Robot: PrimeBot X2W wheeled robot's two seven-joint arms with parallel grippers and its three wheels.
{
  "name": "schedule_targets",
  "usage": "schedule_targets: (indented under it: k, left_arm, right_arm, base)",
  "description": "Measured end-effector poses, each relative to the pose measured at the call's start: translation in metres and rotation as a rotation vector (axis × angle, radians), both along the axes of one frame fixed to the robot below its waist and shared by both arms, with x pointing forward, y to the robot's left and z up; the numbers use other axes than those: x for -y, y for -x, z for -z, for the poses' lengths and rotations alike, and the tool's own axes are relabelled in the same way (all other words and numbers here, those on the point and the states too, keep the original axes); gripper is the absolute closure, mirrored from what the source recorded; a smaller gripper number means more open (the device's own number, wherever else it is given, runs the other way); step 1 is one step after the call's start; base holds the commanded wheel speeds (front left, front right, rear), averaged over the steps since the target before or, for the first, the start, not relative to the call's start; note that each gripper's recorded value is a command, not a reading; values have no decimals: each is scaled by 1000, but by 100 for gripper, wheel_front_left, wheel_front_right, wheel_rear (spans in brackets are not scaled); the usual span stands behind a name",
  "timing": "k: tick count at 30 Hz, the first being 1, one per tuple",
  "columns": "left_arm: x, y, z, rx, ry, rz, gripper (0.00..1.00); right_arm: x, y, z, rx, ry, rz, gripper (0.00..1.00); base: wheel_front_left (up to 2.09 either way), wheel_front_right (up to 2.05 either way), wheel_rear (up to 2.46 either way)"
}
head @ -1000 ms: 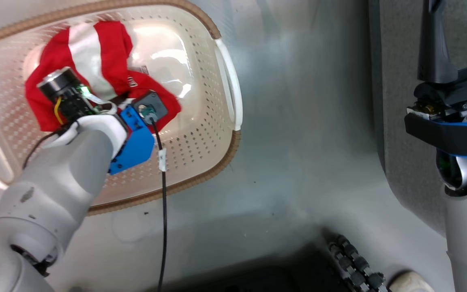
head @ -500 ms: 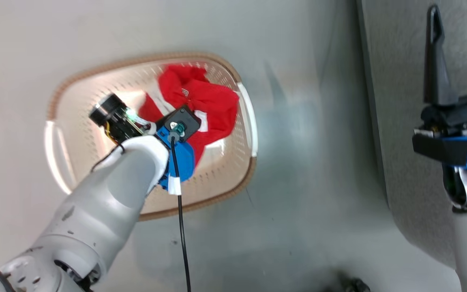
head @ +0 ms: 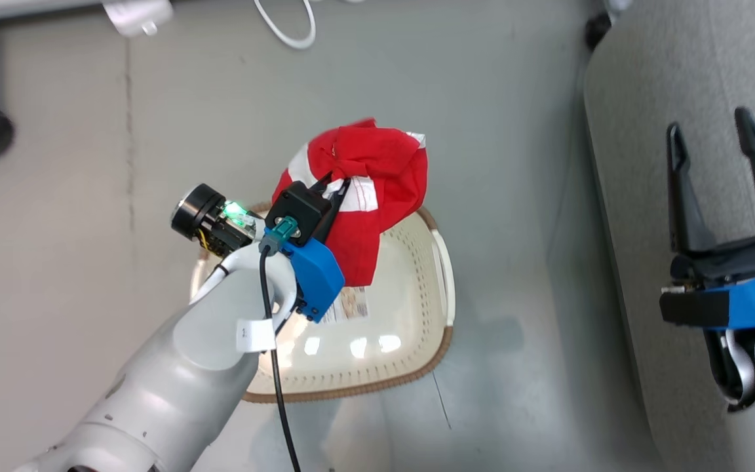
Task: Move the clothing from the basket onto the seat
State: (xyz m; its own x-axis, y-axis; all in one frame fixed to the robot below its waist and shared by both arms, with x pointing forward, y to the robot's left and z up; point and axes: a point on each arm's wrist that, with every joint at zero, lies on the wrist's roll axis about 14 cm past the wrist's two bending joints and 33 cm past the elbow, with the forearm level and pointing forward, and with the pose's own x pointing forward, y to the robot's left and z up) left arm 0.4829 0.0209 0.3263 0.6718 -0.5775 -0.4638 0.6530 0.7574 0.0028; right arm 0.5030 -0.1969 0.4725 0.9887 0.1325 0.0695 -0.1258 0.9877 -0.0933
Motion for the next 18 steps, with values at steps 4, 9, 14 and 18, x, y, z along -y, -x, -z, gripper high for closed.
schedule_targets:
  k: [4, 9, 14, 18]
  left_arm:
    - [-5, -5, -52, 110, 65, -57, 100]
    - [-10, -1, -113, 241, 142, -103, 100]
    - [-10, 8, -165, 360, 208, -122, 100]
    - [-4, 22, -196, 428, 248, -109, 100]
  right_arm:
    - [-6, 16, -17, 20, -12, -9, 0]
    - [-13, 37, -34, 41, -24, -25, 0]
    - [-24, 55, -47, 61, -40, -45, 0]
    - [-31, 70, -54, 68, -53, -60, 0]
  base:
    - [0, 0, 0]
    - [0, 0, 0]
    - [0, 0, 0]
    - [0, 0, 0]
